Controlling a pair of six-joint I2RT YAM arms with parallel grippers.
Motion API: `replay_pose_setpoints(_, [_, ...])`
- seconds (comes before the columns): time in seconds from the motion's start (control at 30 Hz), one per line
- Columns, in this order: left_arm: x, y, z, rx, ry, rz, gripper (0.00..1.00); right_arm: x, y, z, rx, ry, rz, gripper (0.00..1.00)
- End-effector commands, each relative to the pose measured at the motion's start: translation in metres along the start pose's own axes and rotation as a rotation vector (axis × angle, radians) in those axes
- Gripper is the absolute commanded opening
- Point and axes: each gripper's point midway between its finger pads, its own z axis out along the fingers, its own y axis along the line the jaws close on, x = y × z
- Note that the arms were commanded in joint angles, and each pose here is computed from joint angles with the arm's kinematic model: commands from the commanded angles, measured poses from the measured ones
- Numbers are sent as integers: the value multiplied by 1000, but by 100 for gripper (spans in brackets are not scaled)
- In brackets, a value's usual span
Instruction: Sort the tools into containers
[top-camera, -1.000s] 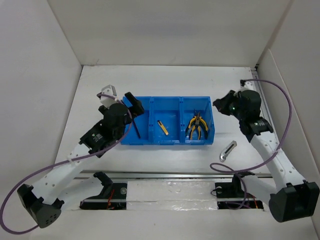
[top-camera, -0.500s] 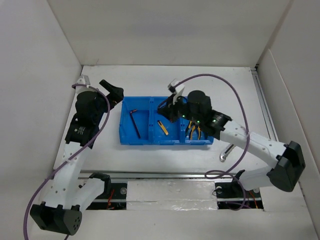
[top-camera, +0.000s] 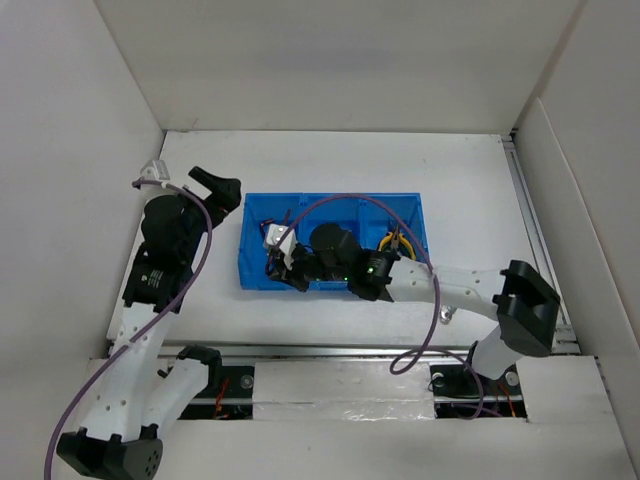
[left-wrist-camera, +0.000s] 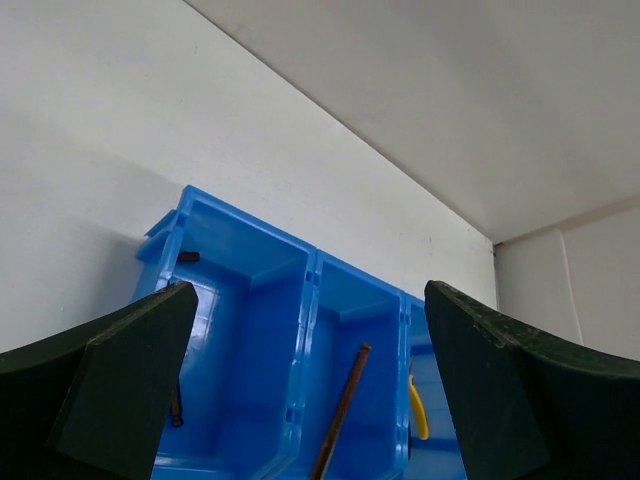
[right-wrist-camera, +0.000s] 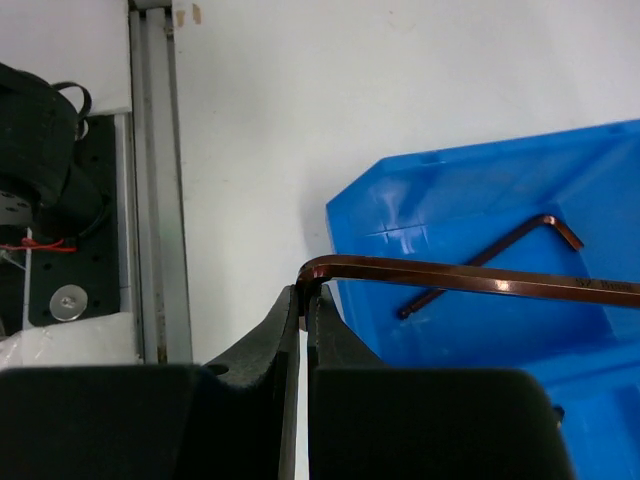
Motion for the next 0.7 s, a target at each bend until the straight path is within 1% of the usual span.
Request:
replay_pose_setpoints(0.0, [-18,-2,-15,29,-107,-54,97,-34,-8,18,11,-99,-122,0])
replay_pose_setpoints(0.03, [-22,-2,-21,33,-132,-64,97,-42,-3,24,-9,-103,-136,0])
replay_pose_setpoints(0.07, [-21,1,-23,31,-140,-70,97,-28,-3,34,-24,-56,-145,0])
replay_pose_setpoints(0.27, [-24,14,-32,1,-191,-118,97,-18,-12,60,-14,-24,-189,0])
replay_pose_setpoints(0.33, [-27,17,-37,-2,-217,-138,97,-8,-10,70,-32,-6,-186,0])
replay_pose_setpoints(0.5, [-30,19,-41,-13,-235,-154,99,9,-35,81,-94,-7,-115,0])
replay_pose_setpoints(0.53, [-30,20,-40,-19,-232,-151,99,20,-38,86,-105,12,-100,0])
replay_pose_setpoints(0.67, [-29,21,-39,-14,-236,-154,99,33,-43,93,-112,35,-74,0])
